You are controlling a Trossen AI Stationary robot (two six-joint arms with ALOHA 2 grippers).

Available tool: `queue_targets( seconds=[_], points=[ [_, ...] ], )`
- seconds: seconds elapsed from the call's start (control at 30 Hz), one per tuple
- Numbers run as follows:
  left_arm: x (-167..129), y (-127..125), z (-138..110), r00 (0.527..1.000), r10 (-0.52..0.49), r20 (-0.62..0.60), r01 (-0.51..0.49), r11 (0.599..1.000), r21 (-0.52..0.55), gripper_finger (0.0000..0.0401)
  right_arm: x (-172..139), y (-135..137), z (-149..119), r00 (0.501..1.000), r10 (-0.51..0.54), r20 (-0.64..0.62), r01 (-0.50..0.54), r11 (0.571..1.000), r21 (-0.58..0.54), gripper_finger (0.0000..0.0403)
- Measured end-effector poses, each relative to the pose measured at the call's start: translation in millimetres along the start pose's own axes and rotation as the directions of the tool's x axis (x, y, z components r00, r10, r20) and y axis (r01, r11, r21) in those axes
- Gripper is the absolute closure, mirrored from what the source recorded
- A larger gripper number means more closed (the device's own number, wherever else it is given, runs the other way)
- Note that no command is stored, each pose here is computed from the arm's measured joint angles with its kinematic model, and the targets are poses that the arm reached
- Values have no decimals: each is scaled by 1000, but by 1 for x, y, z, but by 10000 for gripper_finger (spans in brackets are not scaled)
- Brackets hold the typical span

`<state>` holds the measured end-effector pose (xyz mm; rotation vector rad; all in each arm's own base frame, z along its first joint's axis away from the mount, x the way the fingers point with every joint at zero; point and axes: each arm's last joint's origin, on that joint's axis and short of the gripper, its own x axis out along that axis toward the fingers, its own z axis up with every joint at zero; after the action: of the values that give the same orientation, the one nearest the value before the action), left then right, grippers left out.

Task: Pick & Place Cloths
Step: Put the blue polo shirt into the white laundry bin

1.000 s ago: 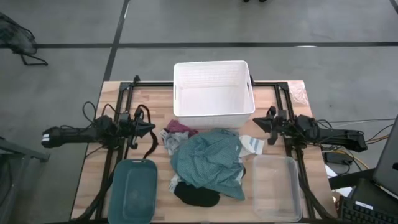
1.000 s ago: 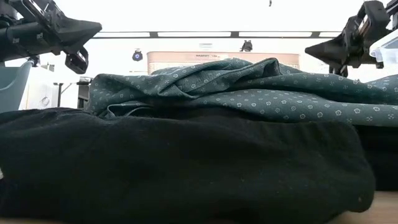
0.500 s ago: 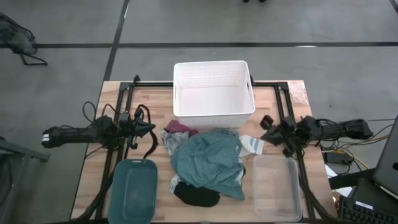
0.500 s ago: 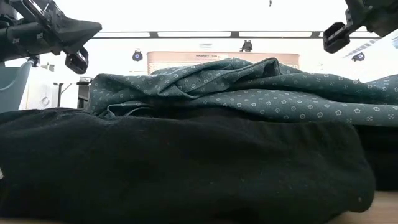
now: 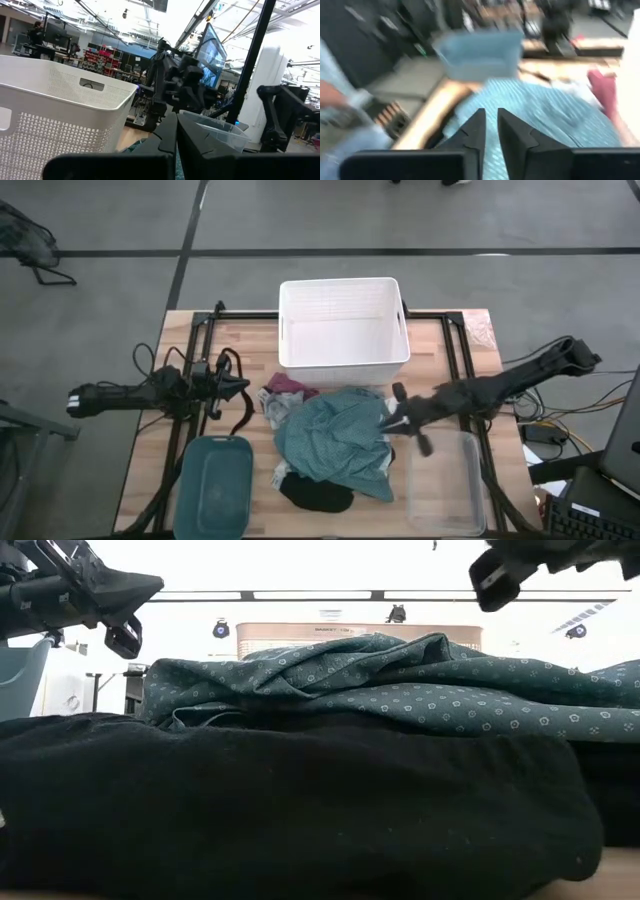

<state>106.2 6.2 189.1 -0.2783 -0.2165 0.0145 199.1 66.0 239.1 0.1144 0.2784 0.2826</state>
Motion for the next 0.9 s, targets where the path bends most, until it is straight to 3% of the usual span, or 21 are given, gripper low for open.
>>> queue_targets(
  seconds=[0.13,0.33,0.47,0.6,0.77,0.9],
  points=[
    [0,0,0,1000,0,0,0,1000,0,390,27,5,9,987,-104,-123,96,993,-69,296],
    [0,0,0,1000,0,0,0,1000,0,390,71,17,14,961,-176,-214,135,972,-192,201],
    [0,0,0,1000,0,0,0,1000,0,390,99,18,10,912,-289,-291,214,940,-266,139],
    [0,0,0,1000,0,0,0,1000,0,390,121,18,1,856,-320,-405,214,934,-285,91],
    [0,0,0,1000,0,0,0,1000,0,390,144,18,-16,785,-341,-517,209,932,-297,66],
    [0,0,0,1000,1,-2,-1,1000,0,390,158,16,-28,742,-356,-569,207,928,-310,78]
  ],
)
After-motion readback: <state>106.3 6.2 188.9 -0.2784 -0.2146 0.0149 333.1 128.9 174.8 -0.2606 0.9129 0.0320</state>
